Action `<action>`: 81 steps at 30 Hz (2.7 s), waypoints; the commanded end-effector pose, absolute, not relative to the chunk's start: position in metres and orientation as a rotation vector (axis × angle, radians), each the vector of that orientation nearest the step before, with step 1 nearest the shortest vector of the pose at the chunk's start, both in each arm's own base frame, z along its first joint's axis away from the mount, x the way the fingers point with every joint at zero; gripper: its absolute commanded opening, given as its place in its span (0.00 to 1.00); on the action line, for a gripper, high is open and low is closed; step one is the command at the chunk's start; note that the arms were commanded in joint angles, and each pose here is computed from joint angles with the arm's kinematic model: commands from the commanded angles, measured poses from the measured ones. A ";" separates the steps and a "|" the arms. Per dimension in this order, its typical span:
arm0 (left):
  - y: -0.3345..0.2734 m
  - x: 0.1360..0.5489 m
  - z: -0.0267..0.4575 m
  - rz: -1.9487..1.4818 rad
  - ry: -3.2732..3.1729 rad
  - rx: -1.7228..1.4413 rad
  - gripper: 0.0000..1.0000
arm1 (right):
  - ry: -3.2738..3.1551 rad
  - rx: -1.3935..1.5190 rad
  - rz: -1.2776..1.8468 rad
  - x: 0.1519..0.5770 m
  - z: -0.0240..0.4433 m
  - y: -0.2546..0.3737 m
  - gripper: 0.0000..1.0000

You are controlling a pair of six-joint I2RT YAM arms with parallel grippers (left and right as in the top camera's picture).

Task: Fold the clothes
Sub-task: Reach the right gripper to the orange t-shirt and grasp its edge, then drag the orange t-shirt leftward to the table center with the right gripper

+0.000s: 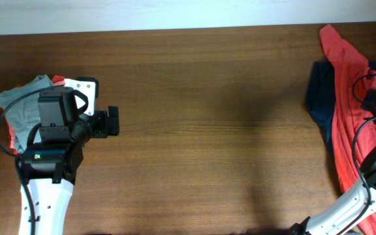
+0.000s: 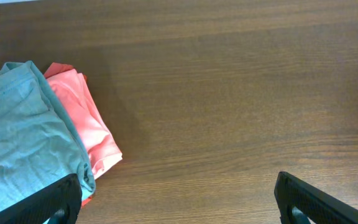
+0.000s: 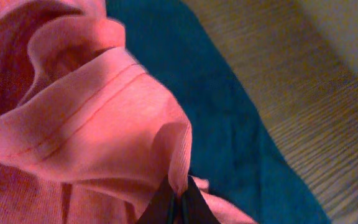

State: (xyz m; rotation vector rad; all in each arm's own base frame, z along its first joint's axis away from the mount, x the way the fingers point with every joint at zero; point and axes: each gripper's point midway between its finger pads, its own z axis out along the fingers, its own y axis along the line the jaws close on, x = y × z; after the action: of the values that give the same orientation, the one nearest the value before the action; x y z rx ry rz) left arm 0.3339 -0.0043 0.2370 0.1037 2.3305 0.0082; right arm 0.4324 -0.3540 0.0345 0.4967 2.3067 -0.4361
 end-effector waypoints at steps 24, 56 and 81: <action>-0.007 0.357 0.224 -0.012 2.354 0.101 0.99 | 2.416 -0.279 0.140 0.440 0.180 0.096 0.04; -0.161 0.365 0.139 -0.485 2.535 0.364 0.95 | 2.216 0.047 -0.265 0.372 0.310 0.016 0.99; -0.303 0.343 -0.005 -0.885 2.795 0.120 0.74 | 2.315 0.184 -0.364 0.338 0.299 -0.038 0.99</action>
State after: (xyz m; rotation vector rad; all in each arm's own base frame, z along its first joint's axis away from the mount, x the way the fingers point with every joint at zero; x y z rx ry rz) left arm 0.3509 -0.3007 0.0220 0.1807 2.7244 -0.8857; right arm 0.3403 -0.0339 0.2931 0.1661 2.3320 -0.3496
